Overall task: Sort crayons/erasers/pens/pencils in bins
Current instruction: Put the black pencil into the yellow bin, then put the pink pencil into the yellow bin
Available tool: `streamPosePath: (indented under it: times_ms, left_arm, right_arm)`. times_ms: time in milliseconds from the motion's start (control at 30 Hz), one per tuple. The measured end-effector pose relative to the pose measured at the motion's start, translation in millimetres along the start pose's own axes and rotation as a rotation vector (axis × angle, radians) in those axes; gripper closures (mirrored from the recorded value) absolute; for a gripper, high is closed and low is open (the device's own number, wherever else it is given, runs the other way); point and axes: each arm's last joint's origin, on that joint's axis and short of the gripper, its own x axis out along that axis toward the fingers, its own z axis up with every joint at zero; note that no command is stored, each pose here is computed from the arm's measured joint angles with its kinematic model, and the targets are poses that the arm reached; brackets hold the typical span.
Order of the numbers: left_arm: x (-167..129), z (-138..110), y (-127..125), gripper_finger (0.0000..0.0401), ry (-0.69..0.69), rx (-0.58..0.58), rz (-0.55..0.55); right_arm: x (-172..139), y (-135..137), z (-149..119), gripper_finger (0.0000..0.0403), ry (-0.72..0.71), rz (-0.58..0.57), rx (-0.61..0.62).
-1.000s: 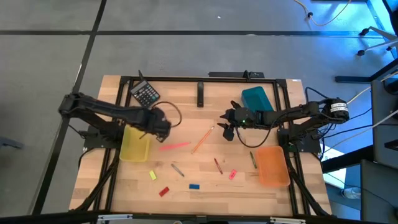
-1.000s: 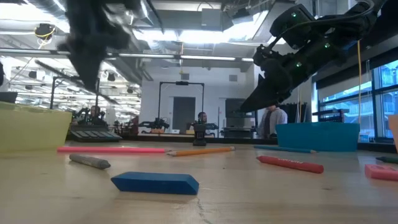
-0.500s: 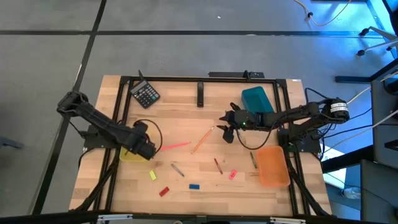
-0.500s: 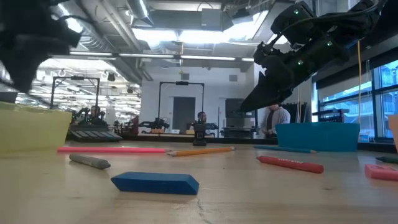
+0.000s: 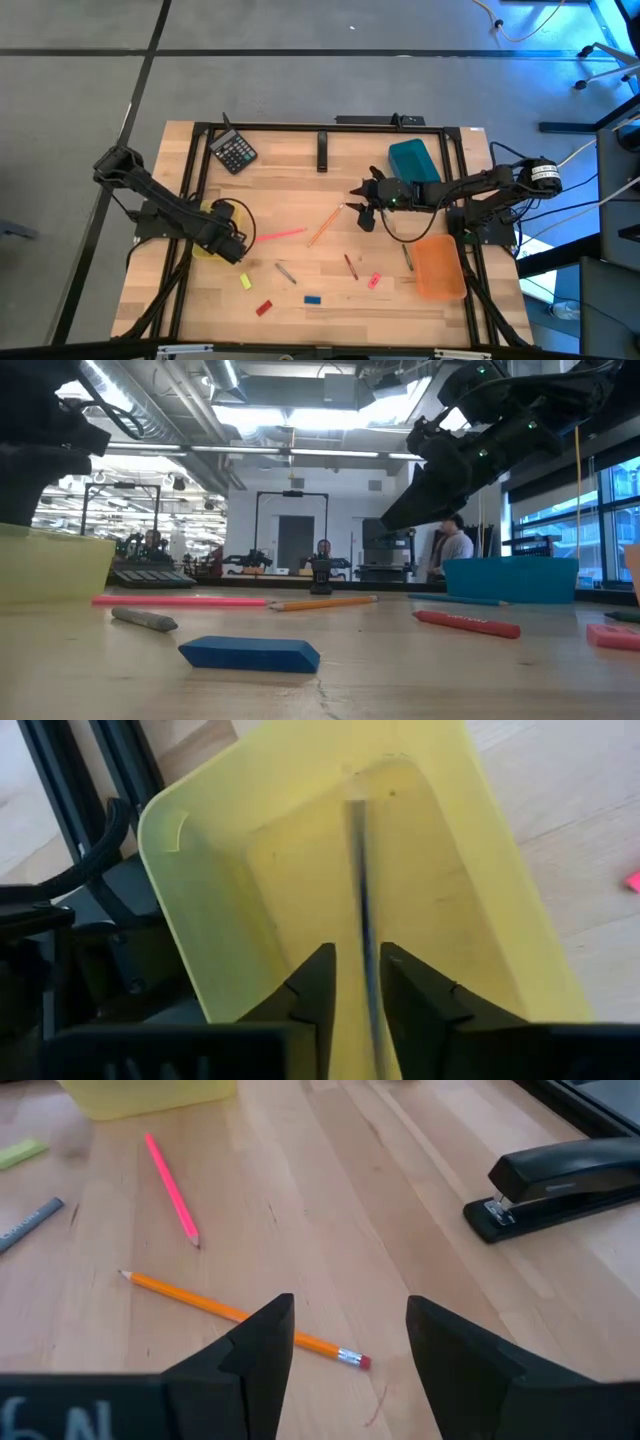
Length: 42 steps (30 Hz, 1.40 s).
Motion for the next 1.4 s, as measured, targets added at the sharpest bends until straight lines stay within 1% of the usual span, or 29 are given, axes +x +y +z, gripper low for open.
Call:
streamPosePath:
  times_ms: [167, 300, 400, 467, 533, 600, 667, 767, 967, 1033, 1167, 1400]
  left_arm:
    - [-4.6, 3.5, 0.8, 0.0299, 0.002, -0.001, 0.014]
    - [-20.9, 15.4, -5.1, 0.0299, -0.023, 0.034, -0.033]
    - [-40.7, 29.7, -12.5, 0.0299, -0.116, 0.070, -0.111]
    - [-53.2, 39.5, -19.4, 0.0300, -0.178, 0.101, -0.184]
    - [-60.0, 48.0, -30.6, 0.0300, -0.213, 0.156, -0.291]
    - [-60.7, 55.2, -44.7, 0.0300, -0.248, 0.221, -0.397]
    - [-56.3, 61.1, -60.7, 0.0300, -0.283, 0.281, -0.475]
    - [-43.2, 69.6, -81.6, 0.0300, -0.306, 0.374, -0.509]
    - [-2.1, 85.3, -112.6, 0.0300, -0.219, 0.558, -0.452]
    - [11.3, 88.2, -121.1, 0.0299, -0.179, 0.626, -0.452]
    - [30.8, 90.5, -130.4, 0.0299, -0.109, 0.719, -0.451]
    - [48.7, 93.7, -135.3, 0.0304, -0.031, 0.774, -0.439]
  right_arm:
    - [0.0, 0.0, 0.0, 0.0205, 0.000, 0.000, -0.001]
    - [0.0, 0.0, 0.0, 0.0205, 0.000, 0.000, -0.002]
    - [0.0, 0.0, 0.1, 0.0205, -0.001, 0.000, -0.004]
    - [0.0, 0.0, 0.1, 0.0205, -0.001, 0.000, -0.004]
    - [0.0, 0.0, 0.1, 0.0205, -0.001, 0.000, -0.005]
    - [0.0, 0.0, 0.0, 0.0205, 0.000, 0.000, -0.006]
    - [0.0, 0.0, -0.1, 0.0205, 0.001, 0.000, -0.007]
    - [0.0, -0.1, -0.4, 0.0205, 0.004, -0.001, -0.008]
    - [-0.1, -0.6, -3.4, 0.0205, 0.035, -0.006, -0.014]
    - [-0.1, -0.7, -3.8, 0.0205, 0.039, -0.007, -0.016]
    - [-0.1, -0.7, -3.9, 0.0205, 0.040, -0.007, -0.020]
    - [-0.1, -0.7, -3.9, 0.0205, 0.040, -0.006, -0.040]
